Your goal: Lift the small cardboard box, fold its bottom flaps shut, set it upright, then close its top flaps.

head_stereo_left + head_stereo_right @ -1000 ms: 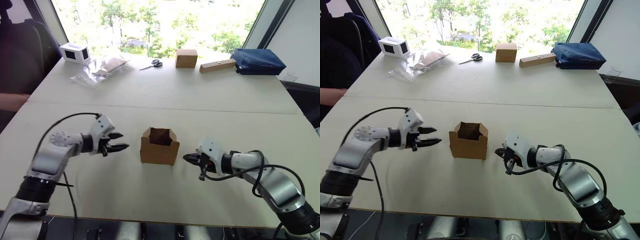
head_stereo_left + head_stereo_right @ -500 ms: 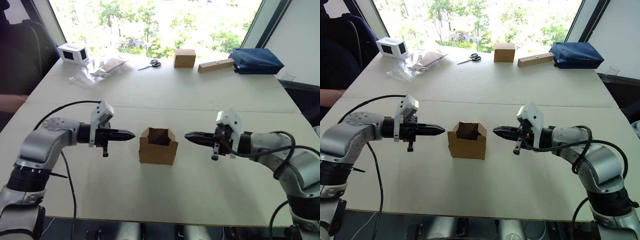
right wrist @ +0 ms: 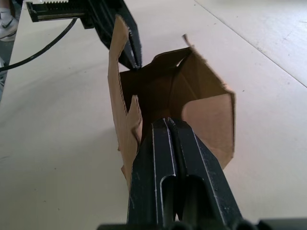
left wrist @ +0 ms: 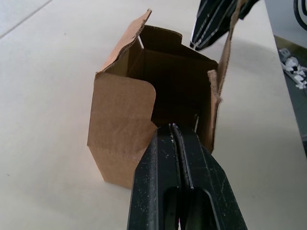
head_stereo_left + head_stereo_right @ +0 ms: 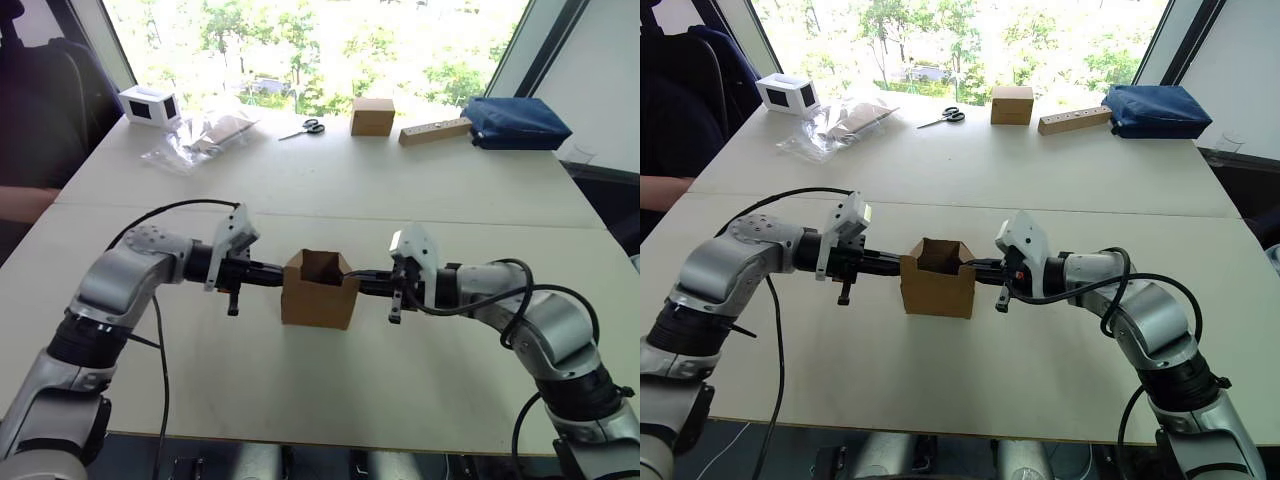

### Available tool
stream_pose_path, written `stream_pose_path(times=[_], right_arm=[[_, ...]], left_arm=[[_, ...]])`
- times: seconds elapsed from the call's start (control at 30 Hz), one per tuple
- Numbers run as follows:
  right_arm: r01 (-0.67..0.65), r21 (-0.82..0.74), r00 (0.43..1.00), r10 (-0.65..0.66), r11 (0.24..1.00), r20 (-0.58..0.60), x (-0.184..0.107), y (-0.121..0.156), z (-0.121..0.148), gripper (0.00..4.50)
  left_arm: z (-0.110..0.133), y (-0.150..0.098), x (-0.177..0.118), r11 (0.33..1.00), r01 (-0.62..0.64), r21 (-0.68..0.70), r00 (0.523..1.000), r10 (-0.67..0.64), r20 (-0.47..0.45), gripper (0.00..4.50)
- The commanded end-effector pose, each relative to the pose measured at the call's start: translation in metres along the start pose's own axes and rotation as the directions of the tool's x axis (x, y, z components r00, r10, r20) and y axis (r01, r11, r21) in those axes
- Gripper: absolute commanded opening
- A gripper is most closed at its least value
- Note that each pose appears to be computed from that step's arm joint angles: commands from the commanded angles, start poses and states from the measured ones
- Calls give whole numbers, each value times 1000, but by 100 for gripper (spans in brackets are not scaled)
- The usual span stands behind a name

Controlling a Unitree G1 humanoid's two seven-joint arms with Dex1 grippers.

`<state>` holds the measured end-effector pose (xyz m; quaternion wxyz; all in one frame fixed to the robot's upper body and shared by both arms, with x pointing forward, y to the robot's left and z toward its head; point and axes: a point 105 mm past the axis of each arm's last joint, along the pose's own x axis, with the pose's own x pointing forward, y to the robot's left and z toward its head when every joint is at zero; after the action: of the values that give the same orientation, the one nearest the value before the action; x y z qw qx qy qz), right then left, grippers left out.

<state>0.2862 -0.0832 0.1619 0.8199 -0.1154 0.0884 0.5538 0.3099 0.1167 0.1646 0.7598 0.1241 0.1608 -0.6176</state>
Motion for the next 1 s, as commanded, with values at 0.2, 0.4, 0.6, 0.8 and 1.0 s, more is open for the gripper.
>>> stream_pose_path(times=[0.2, 0.4, 0.6, 0.8, 1.0], right_arm=[[-39, 11, 994, 37, 999, 106, -19, 2, 25, 0], [-4, 22, 993, 1, 1000, 115, -24, -6, 26, 0], [37, -14, 996, -36, 999, 81, -14, -15, 18, 0], [16, -45, 999, -14, 999, 30, -1, -15, 4, 0], [-8, -71, 1000, 9, 997, 7, 7, -13, -1, 0]], left_arm=[[13, -6, -11, 998, 57, 22, 998, -57, 10, 2], [20, 5, -19, 1000, 16, 12, 999, -16, 40, 2], [18, 16, -14, 999, -21, 28, 999, 20, 38, 2], [9, 19, 2, 998, -12, 55, 1000, 12, 10, 2], [7, 15, 10, 997, 16, 69, 1000, -16, -1, 2]])
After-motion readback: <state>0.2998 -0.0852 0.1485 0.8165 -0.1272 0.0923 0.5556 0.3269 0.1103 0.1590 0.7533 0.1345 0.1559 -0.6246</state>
